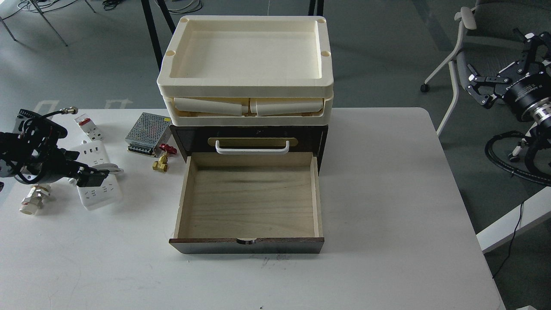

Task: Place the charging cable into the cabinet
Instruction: 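Reach the left gripper to the white power strip and grasp it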

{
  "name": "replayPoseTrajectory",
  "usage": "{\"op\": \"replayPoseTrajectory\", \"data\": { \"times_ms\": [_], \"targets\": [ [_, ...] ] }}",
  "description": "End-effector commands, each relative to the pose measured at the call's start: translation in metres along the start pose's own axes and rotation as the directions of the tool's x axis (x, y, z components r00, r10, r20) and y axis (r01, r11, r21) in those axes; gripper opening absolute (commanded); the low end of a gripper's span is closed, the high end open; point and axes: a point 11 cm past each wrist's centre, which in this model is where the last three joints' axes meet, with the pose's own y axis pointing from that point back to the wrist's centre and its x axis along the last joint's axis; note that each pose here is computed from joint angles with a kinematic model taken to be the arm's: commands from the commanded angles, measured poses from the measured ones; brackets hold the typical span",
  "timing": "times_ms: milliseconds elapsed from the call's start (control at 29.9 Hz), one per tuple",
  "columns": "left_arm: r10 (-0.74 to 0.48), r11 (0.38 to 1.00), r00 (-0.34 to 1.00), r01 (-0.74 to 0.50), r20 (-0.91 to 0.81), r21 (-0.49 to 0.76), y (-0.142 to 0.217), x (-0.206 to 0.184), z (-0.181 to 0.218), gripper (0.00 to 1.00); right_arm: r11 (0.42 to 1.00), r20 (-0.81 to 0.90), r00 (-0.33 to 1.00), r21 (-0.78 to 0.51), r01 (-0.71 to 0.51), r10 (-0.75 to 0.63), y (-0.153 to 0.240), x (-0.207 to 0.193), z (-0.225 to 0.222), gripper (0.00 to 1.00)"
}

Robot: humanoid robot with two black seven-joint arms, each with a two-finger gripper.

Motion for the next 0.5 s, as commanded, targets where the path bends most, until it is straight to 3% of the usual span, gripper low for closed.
{"op": "replayPoseTrajectory", "data": {
  "times_ms": [0,167,469],
  "targets": [
    [0.003,1.000,1.000,-0.003,0.012,0.019,-0.0094,-0.0032,-0.0019,0.91,1.000,0.001,1.000,-0.004,-0.004,0.004,0.0014,0.0017,0.0017,1.00],
    [-0.010,1.000,1.000,0.009,0.010,0.025,-0.0154,-0.0075,-0.0007,0.84,1.000,0.001,1.000,-0.008,-0.013,0.013,0.0037,0.0052,0.0038,1.00],
    [-0.013,1.000,1.000,0.013,0.012,0.025,-0.0156,-0.0090,-0.0008,0.60,1.000,0.000,1.000,-0.009,-0.019,0.019,0.0050,0.0076,0.0044,1.00]
  ]
}}
